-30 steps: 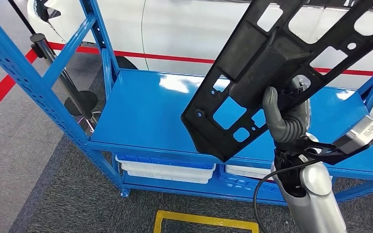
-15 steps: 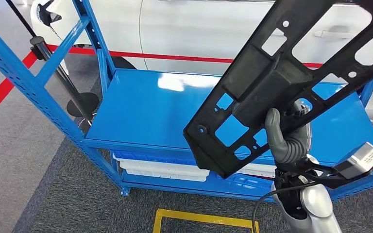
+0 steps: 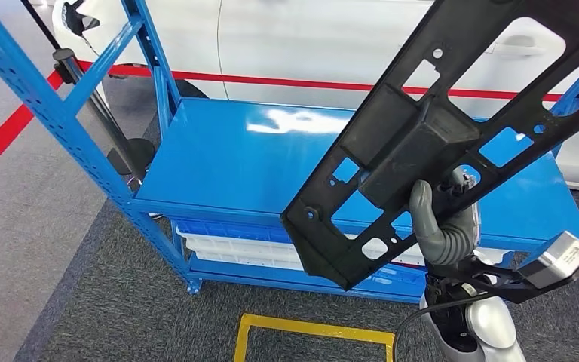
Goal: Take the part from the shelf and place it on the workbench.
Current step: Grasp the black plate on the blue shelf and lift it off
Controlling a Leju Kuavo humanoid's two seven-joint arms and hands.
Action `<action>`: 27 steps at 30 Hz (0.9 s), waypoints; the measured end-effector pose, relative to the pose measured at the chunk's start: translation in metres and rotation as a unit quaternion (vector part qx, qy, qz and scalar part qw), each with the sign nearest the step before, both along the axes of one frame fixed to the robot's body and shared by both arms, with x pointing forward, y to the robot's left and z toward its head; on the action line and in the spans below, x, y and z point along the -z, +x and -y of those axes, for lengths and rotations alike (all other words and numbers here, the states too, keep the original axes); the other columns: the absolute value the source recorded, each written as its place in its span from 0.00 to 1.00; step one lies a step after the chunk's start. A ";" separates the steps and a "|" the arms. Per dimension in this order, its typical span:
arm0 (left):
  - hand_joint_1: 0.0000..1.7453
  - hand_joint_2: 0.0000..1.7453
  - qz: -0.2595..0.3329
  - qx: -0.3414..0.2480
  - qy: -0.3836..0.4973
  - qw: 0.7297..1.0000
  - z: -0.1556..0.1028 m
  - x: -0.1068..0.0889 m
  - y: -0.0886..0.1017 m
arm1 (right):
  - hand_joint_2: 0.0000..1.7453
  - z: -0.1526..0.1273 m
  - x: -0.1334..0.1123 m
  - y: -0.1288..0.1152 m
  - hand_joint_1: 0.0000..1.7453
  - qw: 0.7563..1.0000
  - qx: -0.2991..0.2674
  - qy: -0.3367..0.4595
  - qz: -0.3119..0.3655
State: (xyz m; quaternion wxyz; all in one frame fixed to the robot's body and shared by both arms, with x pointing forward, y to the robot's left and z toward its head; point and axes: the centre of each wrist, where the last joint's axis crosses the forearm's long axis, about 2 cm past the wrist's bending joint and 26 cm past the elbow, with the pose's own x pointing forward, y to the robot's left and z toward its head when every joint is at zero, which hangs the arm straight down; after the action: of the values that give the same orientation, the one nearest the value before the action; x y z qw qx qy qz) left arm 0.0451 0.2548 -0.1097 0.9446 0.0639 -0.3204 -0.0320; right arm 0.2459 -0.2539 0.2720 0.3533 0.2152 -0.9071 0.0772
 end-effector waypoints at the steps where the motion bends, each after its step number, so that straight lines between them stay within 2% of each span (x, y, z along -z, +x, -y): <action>1: 0.00 1.00 0.000 0.001 0.000 1.000 0.000 0.000 0.000 | 1.00 0.000 0.000 0.000 1.00 1.000 0.000 0.000 0.001; 27: 0.00 1.00 -0.013 0.002 0.032 0.999 0.000 -0.001 0.005 | 1.00 0.006 -0.001 -0.005 1.00 1.000 -0.013 0.009 -0.002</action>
State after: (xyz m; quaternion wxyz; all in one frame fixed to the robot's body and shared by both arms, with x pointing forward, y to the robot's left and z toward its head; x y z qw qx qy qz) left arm 0.0501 0.2551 -0.1088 0.9460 0.0936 -0.3072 -0.0447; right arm 0.2407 -0.2601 0.2725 0.3525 0.2303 -0.9041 0.0734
